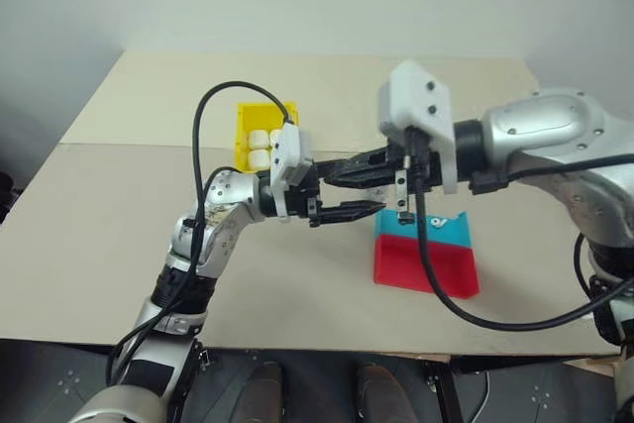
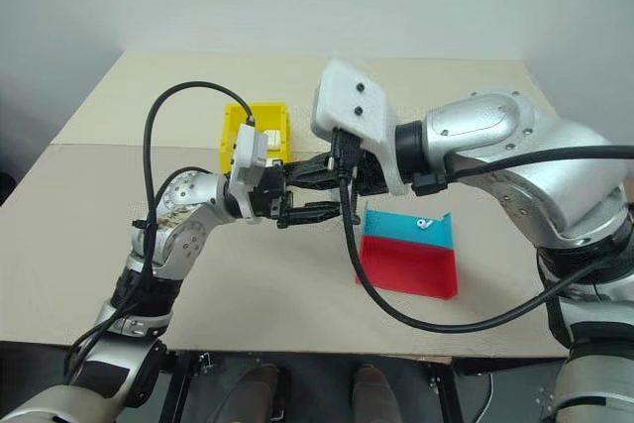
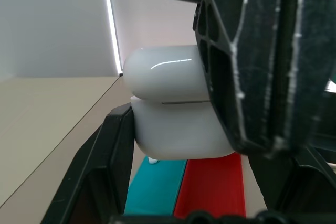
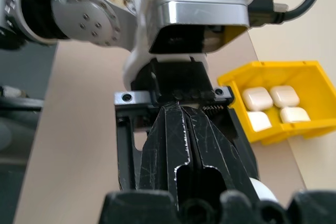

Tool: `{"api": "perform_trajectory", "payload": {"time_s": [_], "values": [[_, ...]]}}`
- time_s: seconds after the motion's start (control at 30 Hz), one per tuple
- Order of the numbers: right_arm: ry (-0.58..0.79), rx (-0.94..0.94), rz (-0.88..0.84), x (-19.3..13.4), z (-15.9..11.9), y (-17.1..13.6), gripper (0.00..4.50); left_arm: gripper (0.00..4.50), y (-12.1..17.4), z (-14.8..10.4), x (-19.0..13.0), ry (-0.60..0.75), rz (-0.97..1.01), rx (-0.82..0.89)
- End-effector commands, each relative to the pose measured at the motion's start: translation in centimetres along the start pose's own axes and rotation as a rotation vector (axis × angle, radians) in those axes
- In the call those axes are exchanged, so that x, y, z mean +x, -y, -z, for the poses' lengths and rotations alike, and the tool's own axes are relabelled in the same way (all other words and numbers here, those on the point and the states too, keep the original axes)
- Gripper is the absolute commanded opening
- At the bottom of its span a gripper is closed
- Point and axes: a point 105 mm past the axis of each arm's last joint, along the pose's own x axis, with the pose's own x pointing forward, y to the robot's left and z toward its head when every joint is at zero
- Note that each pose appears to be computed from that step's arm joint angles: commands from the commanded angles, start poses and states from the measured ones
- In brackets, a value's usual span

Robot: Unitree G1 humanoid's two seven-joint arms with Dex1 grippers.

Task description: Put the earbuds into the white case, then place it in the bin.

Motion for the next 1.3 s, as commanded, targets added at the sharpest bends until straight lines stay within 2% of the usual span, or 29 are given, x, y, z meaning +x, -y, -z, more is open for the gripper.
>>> {"api": "perform_trajectory", "payload": {"time_s": [0.03, 0.17, 0.27, 0.37, 0.47, 0.6, 0.7, 0.9, 0.97, 1.07, 1.2, 1.3], "values": [[0.0, -0.006, 0.073, -1.8, 0.5, 1.2, 0.04, 2.79, -0.4, -1.9, -0.7, 0.051, -0.029, 0.078], [0.009, 0.02, 0.135, -3.3, 1.2, 1.8, 0.04, 2.79, -0.8, -2.1, -1.5, 0.046, -0.074, 0.097], [0.138, 0.037, 0.227, -4.5, 0.4, 2.6, 0.04, 2.79, -1.5, -2.4, -2.4, 0.035, -0.152, 0.141], [0.292, 0.048, 0.381, -5.9, 0.0, 3.2, 0.04, 2.79, -4.5, -3.7, -4.4, 0.03, -0.384, 0.194], [0.292, 0.066, 0.458, -5.6, 1.6, 2.7, 0.04, 2.79, -7.8, -4.2, -6.5, 0.017, -0.671, 0.208], [0.203, 0.083, 0.423, -3.3, 3.6, 0.8, 0.04, 2.79, -12.0, -1.6, -8.5, -0.108, -1.066, 0.201], [0.202, 0.098, 0.449, -2.2, 3.7, 0.8, 0.04, 2.79, -13.9, 0.2, -9.1, -0.176, -1.205, 0.176], [0.225, 0.129, 0.448, -1.5, 3.6, 0.4, 0.04, 2.79, -16.4, 2.9, -9.1, -0.274, -1.253, 0.129], [0.234, 0.136, 0.443, -1.5, 3.4, 0.3, 0.0, 3.56, -16.6, 3.7, -8.7, -0.304, -1.212, 0.108], [0.246, 0.159, 0.453, -1.6, 3.5, 0.4, 0.0, 4.44, -16.5, 3.6, -8.4, -0.311, -1.159, 0.155], [0.247, 0.182, 0.453, -1.5, 4.0, 0.2, 0.0, 4.47, -16.2, 2.1, -9.8, -0.231, -1.142, 0.15], [0.235, 0.182, 0.467, -1.3, 4.6, 0.2, 0.0, 4.47, -14.4, 1.2, -11.3, -0.222, -1.049, 0.166]]}}
